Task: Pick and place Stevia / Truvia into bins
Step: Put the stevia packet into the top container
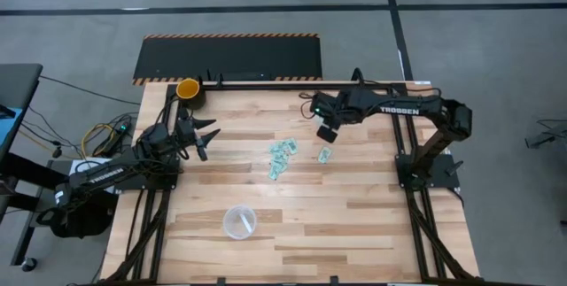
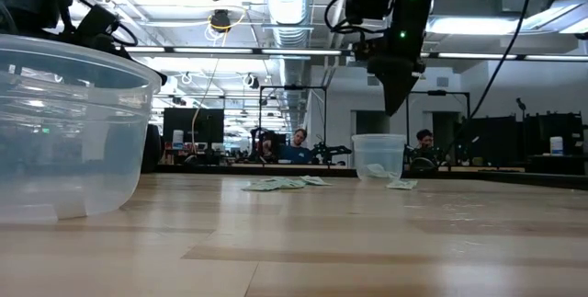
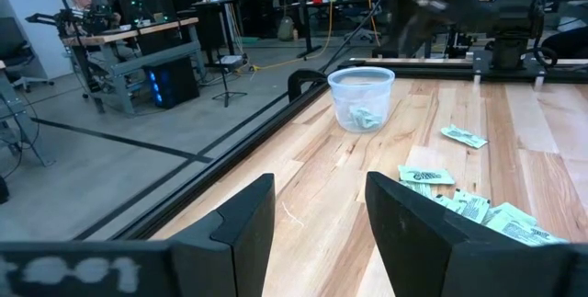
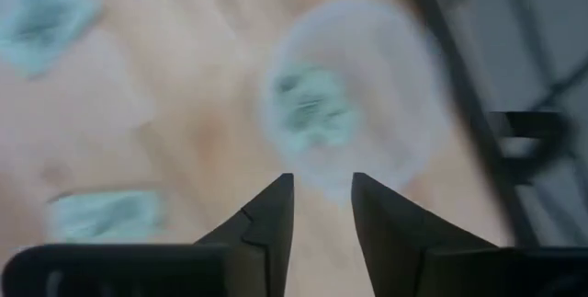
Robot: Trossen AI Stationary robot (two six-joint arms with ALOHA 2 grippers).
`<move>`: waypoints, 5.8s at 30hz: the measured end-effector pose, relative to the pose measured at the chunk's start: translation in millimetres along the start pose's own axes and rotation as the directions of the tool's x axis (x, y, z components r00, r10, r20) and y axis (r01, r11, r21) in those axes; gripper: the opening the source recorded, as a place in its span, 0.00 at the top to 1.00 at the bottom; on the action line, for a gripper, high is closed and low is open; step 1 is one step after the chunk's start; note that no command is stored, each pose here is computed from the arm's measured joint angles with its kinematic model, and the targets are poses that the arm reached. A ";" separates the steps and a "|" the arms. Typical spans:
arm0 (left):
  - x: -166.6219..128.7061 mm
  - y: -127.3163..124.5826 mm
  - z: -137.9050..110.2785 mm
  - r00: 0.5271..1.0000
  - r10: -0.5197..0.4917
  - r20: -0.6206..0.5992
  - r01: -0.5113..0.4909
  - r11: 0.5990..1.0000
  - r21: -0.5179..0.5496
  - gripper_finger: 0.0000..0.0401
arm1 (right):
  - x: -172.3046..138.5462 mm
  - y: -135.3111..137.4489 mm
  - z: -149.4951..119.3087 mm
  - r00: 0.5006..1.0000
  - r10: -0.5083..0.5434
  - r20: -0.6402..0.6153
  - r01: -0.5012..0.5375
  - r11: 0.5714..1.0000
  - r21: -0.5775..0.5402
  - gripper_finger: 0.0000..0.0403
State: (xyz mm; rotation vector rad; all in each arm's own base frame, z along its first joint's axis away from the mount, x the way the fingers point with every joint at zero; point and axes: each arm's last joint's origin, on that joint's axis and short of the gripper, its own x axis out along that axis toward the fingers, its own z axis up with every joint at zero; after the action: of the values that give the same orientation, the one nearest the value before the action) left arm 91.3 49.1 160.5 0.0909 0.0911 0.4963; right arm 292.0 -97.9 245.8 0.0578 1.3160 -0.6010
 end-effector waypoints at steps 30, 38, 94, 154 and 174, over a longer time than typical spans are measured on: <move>0.0 0.0 0.0 1.000 0.000 0.000 0.000 1.000 0.000 0.59 | 48.4 96.7 -61.1 0.973 0.209 0.102 -0.206 0.978 -0.041 0.73; 0.0 0.0 0.0 1.000 0.000 0.000 0.000 1.000 0.000 0.59 | 63.9 89.8 -68.3 0.974 0.193 0.117 -0.193 0.981 -0.007 0.72; 0.0 -0.1 -0.1 1.000 -0.002 0.000 0.002 1.000 0.000 0.59 | 52.2 116.9 -62.5 0.902 0.332 0.274 -0.322 0.943 -0.085 0.92; 0.0 0.0 -0.1 1.000 -0.001 -0.001 0.001 1.000 0.000 0.59 | 20.1 69.8 -56.0 0.894 -0.105 0.436 -0.010 0.967 0.253 0.97; 0.0 0.0 0.0 1.000 -0.002 0.000 0.002 1.000 0.000 0.59 | 27.5 9.3 -43.5 0.866 -0.315 0.390 0.169 0.916 0.365 0.64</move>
State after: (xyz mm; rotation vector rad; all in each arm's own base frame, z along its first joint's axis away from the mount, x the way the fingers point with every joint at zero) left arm 91.3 49.0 160.5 0.0908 0.0913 0.4947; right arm 260.9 -84.3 206.0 0.0159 0.7754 -0.9831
